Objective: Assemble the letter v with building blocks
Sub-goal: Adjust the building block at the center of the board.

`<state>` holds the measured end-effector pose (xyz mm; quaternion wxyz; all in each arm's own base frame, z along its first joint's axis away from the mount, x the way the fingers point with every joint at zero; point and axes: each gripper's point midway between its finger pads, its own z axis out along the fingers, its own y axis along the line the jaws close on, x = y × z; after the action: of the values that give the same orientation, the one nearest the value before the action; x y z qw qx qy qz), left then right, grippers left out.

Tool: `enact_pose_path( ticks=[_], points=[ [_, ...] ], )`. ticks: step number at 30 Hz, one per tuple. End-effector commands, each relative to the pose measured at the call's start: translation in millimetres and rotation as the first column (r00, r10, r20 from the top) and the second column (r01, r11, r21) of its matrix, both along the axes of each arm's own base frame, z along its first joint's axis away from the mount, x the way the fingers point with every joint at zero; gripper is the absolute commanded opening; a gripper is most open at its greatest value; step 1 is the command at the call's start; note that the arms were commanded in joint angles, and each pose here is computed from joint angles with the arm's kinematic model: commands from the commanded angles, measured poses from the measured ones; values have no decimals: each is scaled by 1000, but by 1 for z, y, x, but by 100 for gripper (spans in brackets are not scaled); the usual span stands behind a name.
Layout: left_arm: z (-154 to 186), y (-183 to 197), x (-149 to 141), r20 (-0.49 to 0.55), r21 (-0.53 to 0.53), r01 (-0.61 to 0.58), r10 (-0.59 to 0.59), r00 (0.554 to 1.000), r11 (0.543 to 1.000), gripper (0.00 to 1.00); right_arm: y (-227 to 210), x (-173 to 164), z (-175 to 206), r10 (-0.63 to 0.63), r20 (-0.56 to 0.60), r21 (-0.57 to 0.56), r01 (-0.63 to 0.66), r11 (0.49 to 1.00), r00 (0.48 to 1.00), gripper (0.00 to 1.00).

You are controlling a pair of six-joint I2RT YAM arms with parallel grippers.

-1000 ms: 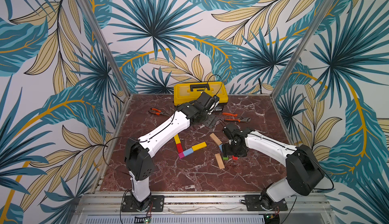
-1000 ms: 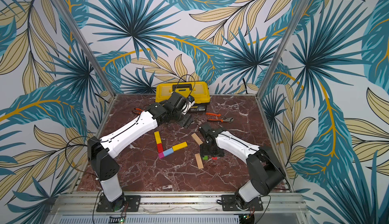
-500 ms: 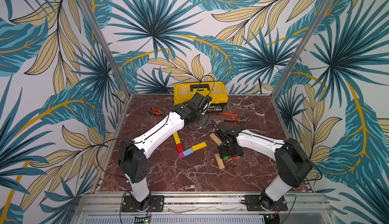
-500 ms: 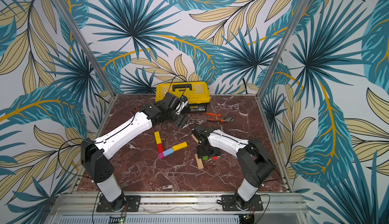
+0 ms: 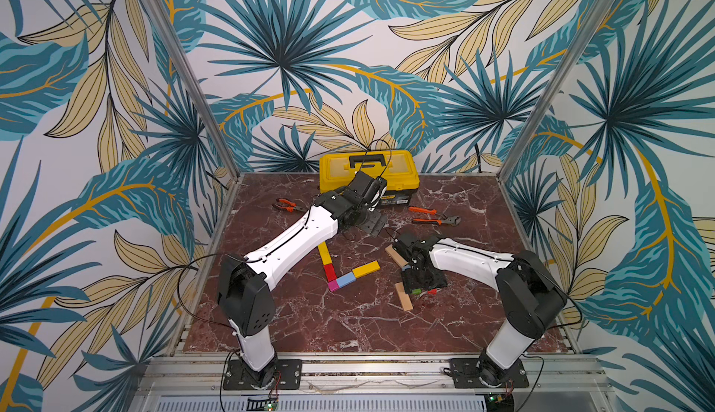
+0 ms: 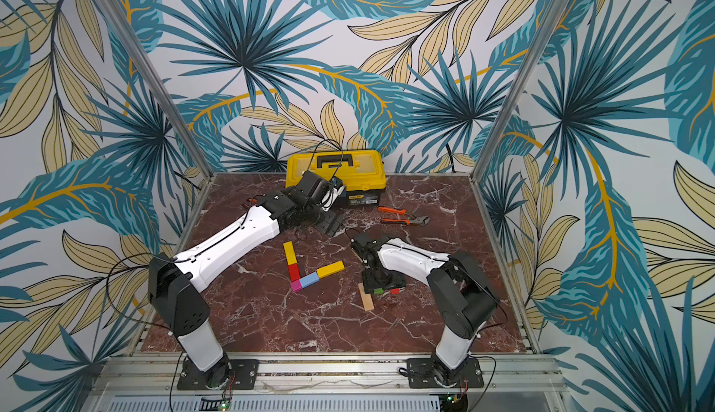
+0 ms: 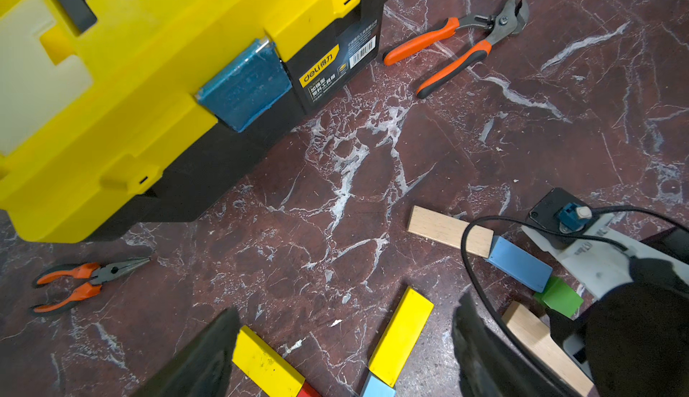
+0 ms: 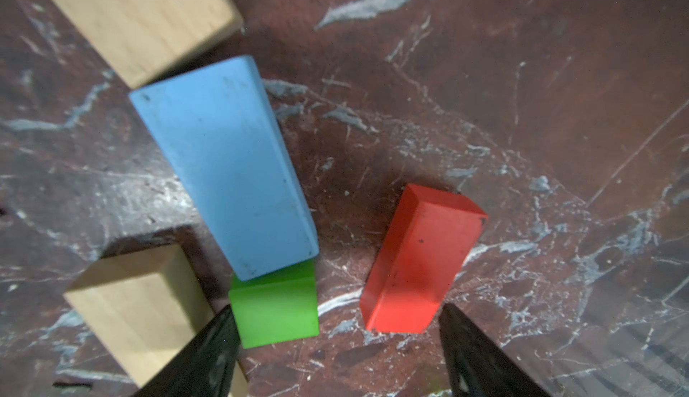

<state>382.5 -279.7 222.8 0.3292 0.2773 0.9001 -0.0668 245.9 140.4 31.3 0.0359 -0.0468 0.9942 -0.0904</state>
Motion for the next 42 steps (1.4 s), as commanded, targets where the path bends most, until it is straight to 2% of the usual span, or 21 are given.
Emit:
enact_pose_path(
  ticks=[1, 8, 12, 16, 18, 23, 31, 42],
  points=[
    [15, 3, -2, 26, -37, -2, 3, 1000, 999, 91, -6, 1, 5, 13, 0, -44, -13, 999, 1000, 85],
    [14, 4, -2, 25, -35, -5, 6, 1000, 999, 91, 6, 6, 19, 30, 50, 34, -32, 999, 998, 85],
    [13, 6, -1, 24, -33, -9, 10, 1000, 999, 91, 5, 5, 24, 22, 67, 41, -25, 999, 998, 85],
    [14, 8, -3, 27, -32, -10, 11, 1000, 999, 92, -4, 8, 30, -41, 114, 55, 35, 998, 993, 85],
    [15, 8, -3, 29, -32, -9, 10, 1000, 999, 92, -9, 10, 32, -92, 130, 98, 80, 992, 987, 84],
    [17, 8, -3, 32, -35, -8, 9, 999, 999, 92, -30, 12, 26, -203, 103, 170, 184, 968, 974, 81],
    [18, 8, -3, 30, -43, -6, 7, 1000, 999, 92, -40, 20, 10, -239, 67, 164, 225, 960, 969, 78],
    [16, 6, -3, 24, -43, 1, 0, 1000, 999, 92, -56, 24, -8, -271, 25, 105, 267, 958, 962, 78]
  ],
)
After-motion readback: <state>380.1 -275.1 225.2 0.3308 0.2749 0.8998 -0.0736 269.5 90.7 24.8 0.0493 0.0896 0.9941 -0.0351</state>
